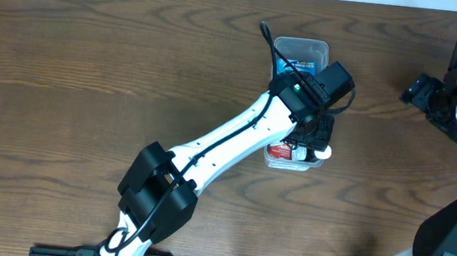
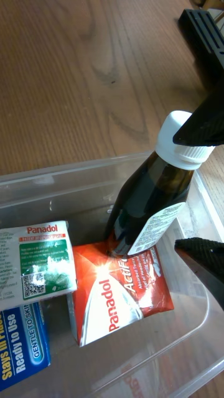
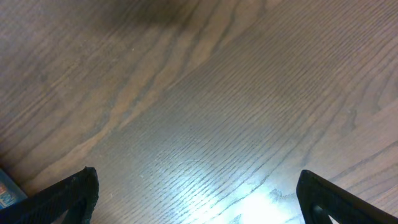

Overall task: Pack container
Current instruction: 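Lower the bottle into the container beside the red packet, then open the left gripper to release the bottle in the container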

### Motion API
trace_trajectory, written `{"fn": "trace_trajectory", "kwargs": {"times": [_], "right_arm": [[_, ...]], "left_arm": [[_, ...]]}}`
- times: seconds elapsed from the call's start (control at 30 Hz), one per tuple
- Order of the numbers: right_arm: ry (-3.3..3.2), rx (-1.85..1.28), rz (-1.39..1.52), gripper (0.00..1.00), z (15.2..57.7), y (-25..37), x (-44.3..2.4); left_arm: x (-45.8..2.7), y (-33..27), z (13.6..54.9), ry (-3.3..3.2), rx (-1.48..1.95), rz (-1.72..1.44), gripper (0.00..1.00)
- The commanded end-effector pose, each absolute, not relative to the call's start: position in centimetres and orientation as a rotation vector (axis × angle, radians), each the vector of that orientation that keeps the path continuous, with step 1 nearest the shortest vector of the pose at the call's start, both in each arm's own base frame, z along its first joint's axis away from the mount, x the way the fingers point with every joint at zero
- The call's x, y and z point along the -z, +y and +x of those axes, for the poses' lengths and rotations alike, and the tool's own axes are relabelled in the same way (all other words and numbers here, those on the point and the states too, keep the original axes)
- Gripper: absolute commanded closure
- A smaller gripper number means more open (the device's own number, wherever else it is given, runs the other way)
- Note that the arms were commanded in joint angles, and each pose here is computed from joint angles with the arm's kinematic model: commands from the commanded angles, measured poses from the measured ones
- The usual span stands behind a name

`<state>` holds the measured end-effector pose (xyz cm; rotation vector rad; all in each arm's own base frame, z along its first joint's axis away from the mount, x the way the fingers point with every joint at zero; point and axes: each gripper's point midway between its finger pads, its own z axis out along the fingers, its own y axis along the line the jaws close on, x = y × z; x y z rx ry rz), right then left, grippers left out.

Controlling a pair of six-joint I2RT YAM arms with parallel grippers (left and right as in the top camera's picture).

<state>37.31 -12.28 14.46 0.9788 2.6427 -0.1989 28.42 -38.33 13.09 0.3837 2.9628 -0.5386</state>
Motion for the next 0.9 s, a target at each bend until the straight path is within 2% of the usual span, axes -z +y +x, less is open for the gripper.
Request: {"fn": "trace_trajectory", "kwargs": {"times": [0.0, 0.27, 0.4, 0.47, 0.87], "right_arm": [[2.642, 0.205, 0.986, 0.01, 37.3, -12.5, -14.4], [2.642, 0.205, 0.986, 0.01, 37.3, -12.5, -14.4], [2.642, 0.205, 0.986, 0.01, 37.3, -12.5, -14.4], [2.642, 0.205, 0.986, 0.01, 37.3, -12.5, -14.4], [2.642, 0.205, 0.986, 0.01, 37.3, -12.5, -14.4]], "left_arm": [[-14.4, -38.8, 28.4, 2.929, 0.573, 0.419, 0.52], [-16.9, -37.7, 27.3, 2.917, 0.584, 0.439, 0.51], [-17.0, -37.9, 26.4, 2.920, 0.582, 0.495, 0.50], [-17.0, -38.3, 26.0, 2.912, 0.585, 0.525, 0.45], [-16.9, -40.1, 24.7, 2.863, 0.578, 0.615, 0.42]]}}
